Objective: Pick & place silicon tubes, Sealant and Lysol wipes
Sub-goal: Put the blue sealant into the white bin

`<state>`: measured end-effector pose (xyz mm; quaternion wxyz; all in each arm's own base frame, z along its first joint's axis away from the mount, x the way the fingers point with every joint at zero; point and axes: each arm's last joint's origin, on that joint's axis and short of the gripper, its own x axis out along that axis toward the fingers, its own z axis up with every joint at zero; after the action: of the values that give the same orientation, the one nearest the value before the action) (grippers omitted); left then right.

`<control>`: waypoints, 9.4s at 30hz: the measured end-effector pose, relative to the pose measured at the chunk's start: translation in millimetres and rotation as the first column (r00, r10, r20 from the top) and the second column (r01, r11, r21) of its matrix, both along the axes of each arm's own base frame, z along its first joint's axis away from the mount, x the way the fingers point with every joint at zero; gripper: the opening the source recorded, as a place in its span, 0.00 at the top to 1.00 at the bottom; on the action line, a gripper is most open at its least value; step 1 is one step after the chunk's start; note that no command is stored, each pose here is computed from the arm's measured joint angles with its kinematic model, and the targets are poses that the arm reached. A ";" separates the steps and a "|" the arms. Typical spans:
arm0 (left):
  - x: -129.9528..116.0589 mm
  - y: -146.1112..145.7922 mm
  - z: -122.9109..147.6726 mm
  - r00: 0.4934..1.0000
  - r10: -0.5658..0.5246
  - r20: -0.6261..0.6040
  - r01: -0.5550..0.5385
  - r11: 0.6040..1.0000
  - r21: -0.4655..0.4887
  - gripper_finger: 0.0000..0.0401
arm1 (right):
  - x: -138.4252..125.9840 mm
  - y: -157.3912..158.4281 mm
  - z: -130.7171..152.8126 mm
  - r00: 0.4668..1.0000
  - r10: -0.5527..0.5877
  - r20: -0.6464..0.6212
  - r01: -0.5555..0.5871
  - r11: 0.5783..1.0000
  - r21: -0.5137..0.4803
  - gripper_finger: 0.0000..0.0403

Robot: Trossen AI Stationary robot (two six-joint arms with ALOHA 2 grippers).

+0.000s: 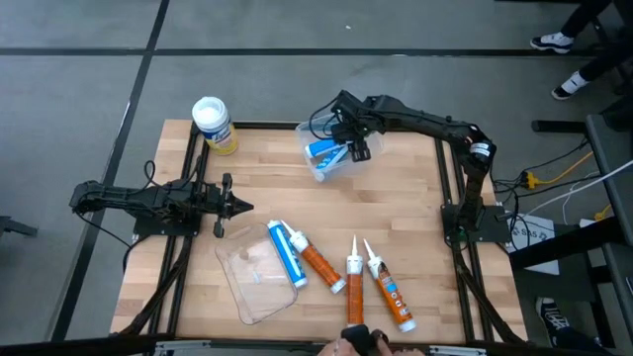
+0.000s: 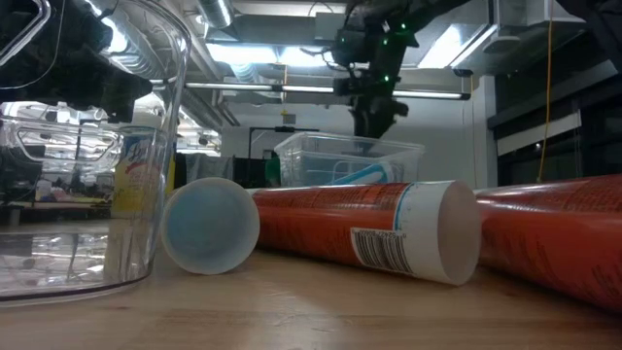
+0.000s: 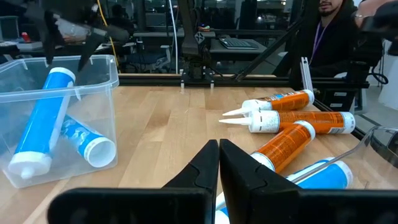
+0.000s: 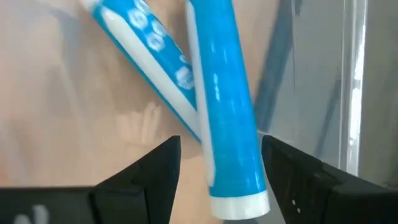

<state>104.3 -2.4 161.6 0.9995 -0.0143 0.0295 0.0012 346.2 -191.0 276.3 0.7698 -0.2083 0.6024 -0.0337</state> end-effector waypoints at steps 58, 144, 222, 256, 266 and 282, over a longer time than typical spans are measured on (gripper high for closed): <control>0.0 0.0 0.0 1.000 0.000 0.000 0.000 1.000 0.000 0.97 | -82.8 216.0 -29.7 0.810 -0.537 0.236 0.297 0.722 0.625 0.44; 0.0 0.0 0.1 1.000 0.000 0.000 0.000 1.000 0.000 0.98 | 145.4 336.1 -84.7 0.975 -0.057 0.217 -0.173 0.424 0.889 0.44; 0.0 0.0 0.0 1.000 0.000 0.000 0.000 1.000 0.000 0.98 | 100.4 209.5 -66.2 0.948 -0.317 0.020 0.308 0.935 0.178 0.44; 0.0 0.0 0.1 1.000 0.000 0.000 0.000 1.000 0.000 0.97 | 99.1 147.1 -75.7 0.866 -0.498 -0.044 0.490 0.830 0.265 0.13; 0.0 0.0 0.0 1.000 0.000 0.000 0.000 1.000 0.000 0.98 | 102.2 159.3 -78.4 0.875 -0.483 -0.037 0.474 0.838 0.271 0.13; 0.0 0.0 0.0 1.000 0.000 0.000 0.000 1.000 0.000 0.97 | 111.4 204.9 -91.8 0.886 -0.461 -0.035 0.441 0.820 0.365 0.13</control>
<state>104.3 -2.4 161.6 0.9995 -0.0142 0.0297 0.0011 457.6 13.9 184.5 0.7812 0.0869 0.6086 -0.1089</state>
